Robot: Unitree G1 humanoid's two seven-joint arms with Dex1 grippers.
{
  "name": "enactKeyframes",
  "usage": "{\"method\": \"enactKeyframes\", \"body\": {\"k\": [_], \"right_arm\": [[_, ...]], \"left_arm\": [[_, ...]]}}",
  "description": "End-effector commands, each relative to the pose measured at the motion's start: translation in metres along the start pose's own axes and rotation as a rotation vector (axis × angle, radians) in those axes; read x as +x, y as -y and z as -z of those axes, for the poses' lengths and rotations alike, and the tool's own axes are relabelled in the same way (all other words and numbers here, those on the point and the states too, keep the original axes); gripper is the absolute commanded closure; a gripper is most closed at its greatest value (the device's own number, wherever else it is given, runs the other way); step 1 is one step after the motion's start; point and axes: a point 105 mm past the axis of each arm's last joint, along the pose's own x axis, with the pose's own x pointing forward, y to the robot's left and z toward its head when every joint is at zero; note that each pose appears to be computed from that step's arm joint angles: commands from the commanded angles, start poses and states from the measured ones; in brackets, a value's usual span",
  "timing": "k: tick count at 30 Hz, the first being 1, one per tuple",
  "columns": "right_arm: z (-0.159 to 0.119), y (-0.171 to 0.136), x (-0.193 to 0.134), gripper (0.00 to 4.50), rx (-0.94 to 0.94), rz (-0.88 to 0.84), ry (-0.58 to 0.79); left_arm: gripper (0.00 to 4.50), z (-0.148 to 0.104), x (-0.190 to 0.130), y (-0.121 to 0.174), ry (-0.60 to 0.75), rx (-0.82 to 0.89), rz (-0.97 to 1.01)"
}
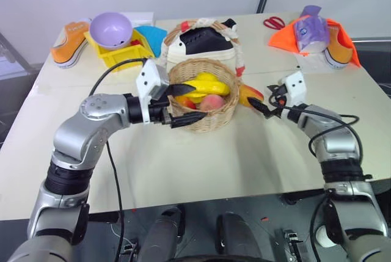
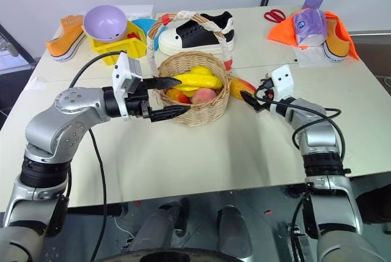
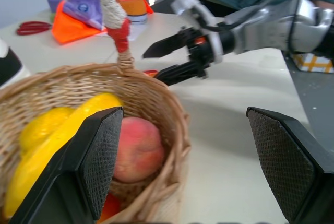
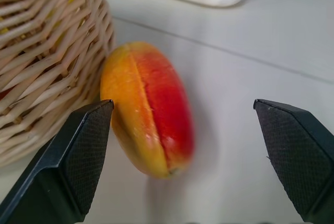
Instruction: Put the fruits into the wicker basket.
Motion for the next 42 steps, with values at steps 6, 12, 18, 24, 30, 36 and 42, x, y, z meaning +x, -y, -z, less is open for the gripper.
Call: {"method": "enactKeyframes", "body": {"k": [6, 12, 18, 24, 30, 36, 42], "right_arm": [[-0.007, 0.001, 0.017, 0.00, 0.000, -0.034, 0.013], [-0.014, 0.005, 0.014, 2.11, -0.004, -0.011, 0.048], [-0.026, 0.010, -0.028, 2.11, -0.130, 0.048, 0.062], [-0.038, -0.021, -0.081, 2.11, -0.267, -0.074, 0.048], [-0.075, -0.107, -0.104, 2.11, -0.209, -0.413, 0.183], [-0.106, -0.133, -0.042, 2.11, -0.213, -0.348, 0.275], [-0.110, -0.136, -0.004, 1.21, -0.188, -0.291, 0.256]], "left_arm": [[0.47, -0.005, 0.001, 0.005, 0.005, 0.026, -0.007], [0.42, -0.003, 0.002, 0.006, -0.002, 0.025, -0.009], [0.42, -0.001, -0.003, 0.003, 0.027, 0.017, -0.036], [0.42, 0.004, -0.022, -0.003, 0.079, -0.014, -0.093], [0.42, 0.022, -0.063, -0.023, 0.043, 0.009, -0.217], [0.42, 0.024, -0.069, -0.026, 0.040, 0.010, -0.247], [0.42, 0.022, -0.062, -0.020, 0.056, 0.003, -0.247]]}}
